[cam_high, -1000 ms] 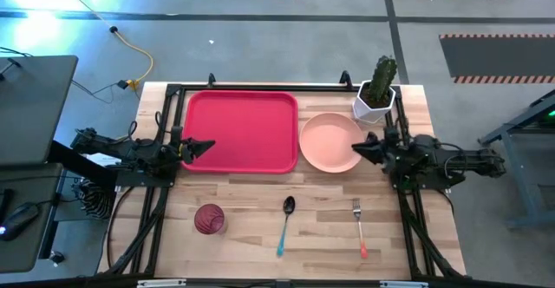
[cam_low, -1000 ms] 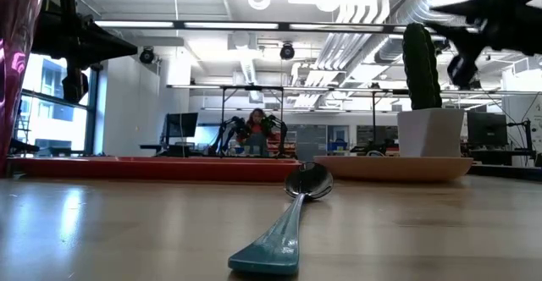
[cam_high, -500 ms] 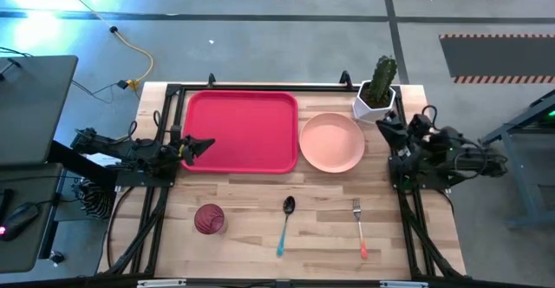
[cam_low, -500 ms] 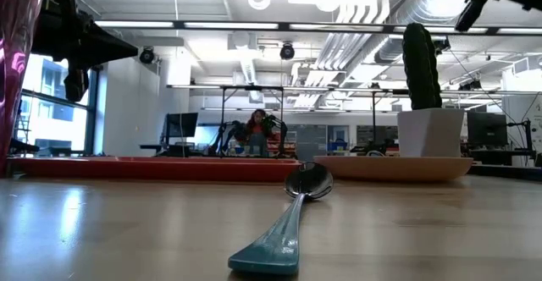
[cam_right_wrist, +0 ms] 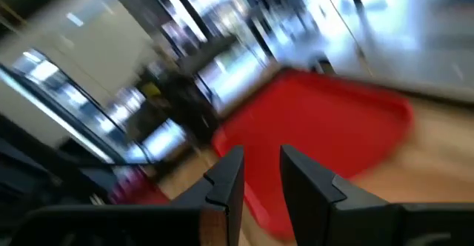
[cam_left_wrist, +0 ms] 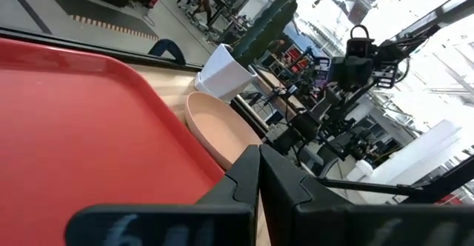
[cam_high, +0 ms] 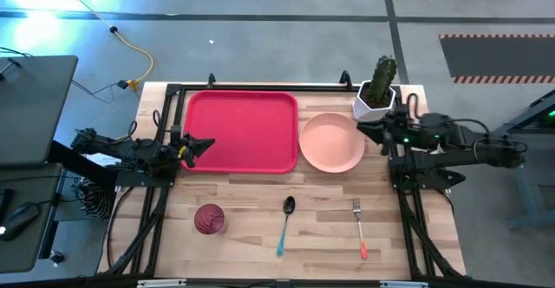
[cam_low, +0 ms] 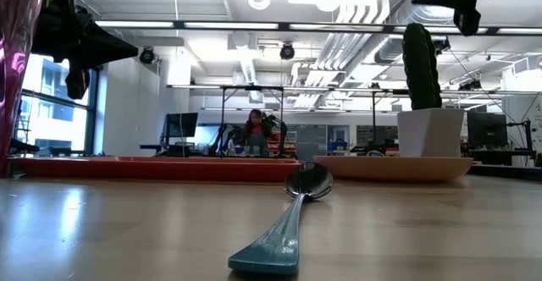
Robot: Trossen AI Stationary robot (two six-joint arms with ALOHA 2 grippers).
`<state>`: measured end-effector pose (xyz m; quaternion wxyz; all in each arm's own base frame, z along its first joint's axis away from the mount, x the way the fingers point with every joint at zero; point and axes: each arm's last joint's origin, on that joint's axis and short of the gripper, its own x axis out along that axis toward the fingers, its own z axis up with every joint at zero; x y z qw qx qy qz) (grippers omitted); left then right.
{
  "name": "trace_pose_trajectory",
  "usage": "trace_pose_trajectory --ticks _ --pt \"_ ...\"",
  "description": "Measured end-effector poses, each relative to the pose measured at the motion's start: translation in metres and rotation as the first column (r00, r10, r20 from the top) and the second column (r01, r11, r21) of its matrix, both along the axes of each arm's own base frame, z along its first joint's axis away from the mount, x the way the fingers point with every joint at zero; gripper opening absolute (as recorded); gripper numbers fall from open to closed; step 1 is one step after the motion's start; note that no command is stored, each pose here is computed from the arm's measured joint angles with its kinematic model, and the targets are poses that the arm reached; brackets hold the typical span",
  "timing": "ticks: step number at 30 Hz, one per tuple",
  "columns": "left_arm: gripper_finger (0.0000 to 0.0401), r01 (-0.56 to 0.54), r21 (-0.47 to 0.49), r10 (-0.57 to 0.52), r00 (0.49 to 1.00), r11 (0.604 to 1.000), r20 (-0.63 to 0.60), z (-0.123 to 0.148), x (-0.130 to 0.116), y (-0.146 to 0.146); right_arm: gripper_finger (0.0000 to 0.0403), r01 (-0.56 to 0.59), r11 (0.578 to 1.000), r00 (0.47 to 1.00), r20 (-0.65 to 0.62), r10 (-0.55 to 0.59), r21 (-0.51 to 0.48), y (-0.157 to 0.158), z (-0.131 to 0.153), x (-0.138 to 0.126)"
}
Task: Pick and place plate/cup/fork/spoon on tray
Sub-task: Put the light orange plate on the middle of the red serving tray
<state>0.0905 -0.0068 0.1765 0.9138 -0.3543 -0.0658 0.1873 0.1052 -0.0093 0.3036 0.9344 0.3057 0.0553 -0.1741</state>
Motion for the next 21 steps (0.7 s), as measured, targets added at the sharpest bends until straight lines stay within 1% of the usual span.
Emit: trace_pose_trajectory --ticks 2,6,9,13,17,21 --pt "0.0 0.0 0.0 0.0 1.0 1.0 0.0 0.0 0.0 0.0 0.008 0.009 0.999 0.996 -0.091 -0.005 0.037 0.0 0.0 0.008" --pt "0.0 0.0 0.0 0.0 1.0 1.0 -0.001 0.0 0.0 0.0 0.008 -0.007 0.999 0.973 -0.228 0.017 0.044 0.0 -0.003 0.026" --pt "0.0 0.0 0.0 0.0 1.0 1.0 -0.001 0.0 0.0 0.0 0.0085 -0.05 0.998 0.956 -0.286 0.061 0.046 0.001 -0.004 0.04" --pt "0.0 0.0 0.0 0.0 1.0 1.0 -0.001 0.0 0.0 0.0 0.0108 -0.08 0.994 0.932 -0.35 0.099 0.069 0.002 -0.011 0.057" --pt "0.0 0.0 0.0 0.0 1.0 1.0 -0.001 0.0 0.0 0.0 0.0135 -0.081 0.993 0.904 -0.414 0.107 0.08 0.002 -0.021 0.071" --pt "0.0 0.0 0.0 0.0 1.0 1.0 -0.001 0.0 0.0 0.0 0.0147 -0.085 0.992 0.866 -0.486 0.118 0.089 0.003 -0.034 0.085"
